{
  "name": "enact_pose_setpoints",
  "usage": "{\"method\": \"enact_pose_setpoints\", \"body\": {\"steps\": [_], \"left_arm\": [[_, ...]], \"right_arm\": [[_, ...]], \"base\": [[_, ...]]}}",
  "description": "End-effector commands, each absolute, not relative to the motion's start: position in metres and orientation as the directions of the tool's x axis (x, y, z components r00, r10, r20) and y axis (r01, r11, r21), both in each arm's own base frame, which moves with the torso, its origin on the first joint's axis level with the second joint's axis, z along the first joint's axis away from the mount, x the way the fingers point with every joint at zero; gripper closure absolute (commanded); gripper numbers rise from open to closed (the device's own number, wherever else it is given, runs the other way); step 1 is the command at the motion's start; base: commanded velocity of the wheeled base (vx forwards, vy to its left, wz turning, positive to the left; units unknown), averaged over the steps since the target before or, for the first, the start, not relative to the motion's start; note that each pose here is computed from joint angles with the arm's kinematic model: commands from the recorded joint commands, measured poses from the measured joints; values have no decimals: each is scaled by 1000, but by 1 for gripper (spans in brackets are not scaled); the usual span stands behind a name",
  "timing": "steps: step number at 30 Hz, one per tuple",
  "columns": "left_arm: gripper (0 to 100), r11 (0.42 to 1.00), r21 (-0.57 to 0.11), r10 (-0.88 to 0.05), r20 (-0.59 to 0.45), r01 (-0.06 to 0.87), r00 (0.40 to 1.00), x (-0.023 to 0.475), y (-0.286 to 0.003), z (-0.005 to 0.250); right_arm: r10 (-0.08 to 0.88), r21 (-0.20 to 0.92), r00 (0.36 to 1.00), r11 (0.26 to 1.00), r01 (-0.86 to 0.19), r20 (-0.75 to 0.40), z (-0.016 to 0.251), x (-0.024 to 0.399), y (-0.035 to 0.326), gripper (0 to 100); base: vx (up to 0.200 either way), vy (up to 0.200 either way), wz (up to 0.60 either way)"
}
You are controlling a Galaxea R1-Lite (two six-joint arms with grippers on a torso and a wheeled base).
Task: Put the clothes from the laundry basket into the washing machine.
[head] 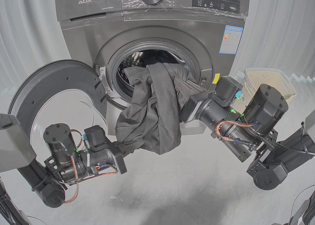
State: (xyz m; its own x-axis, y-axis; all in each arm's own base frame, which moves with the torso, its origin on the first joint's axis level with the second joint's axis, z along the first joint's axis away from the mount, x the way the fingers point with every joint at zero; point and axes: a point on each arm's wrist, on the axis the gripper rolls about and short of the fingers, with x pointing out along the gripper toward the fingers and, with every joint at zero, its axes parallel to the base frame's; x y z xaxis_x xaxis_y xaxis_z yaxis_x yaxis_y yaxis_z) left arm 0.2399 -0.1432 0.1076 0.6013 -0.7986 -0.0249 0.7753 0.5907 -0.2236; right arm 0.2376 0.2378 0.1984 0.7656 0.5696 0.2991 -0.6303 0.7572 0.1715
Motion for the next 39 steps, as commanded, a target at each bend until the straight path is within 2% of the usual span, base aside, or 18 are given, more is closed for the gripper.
{"method": "enact_pose_setpoints", "body": {"steps": [1,6,7,13,14,17,25,39], "left_arm": [[100,553,-179,-813,98,814,574,200,-128,145],[100,545,-164,-811,146,822,567,200,-128,157],[100,535,-144,-808,200,832,554,198,-128,170],[100,520,-128,-809,242,844,535,196,-132,181],[100,522,-130,-807,247,843,537,196,-132,182],[100,526,-117,-796,281,843,536,200,-133,191],[100,597,-129,-713,365,791,598,213,-137,209],[100,682,-166,-615,397,712,681,231,-143,214]], "right_arm": [[577,170,783,768,-617,233,174,249,244,100],[586,168,787,770,-615,196,162,250,246,100],[591,167,788,771,-615,174,155,250,247,100],[601,172,787,768,-616,136,141,252,253,100],[604,173,786,767,-618,130,139,252,254,0],[623,173,779,761,-625,74,125,244,255,0],[647,139,756,761,-634,-96,91,220,244,0],[647,135,754,762,-633,-115,85,220,244,0]], "base": [[0,0,0],[0,0,0],[0,0,0],[0,0,0],[0,0,0],[0,0,0],[0,0,0],[0,0,0]]}}
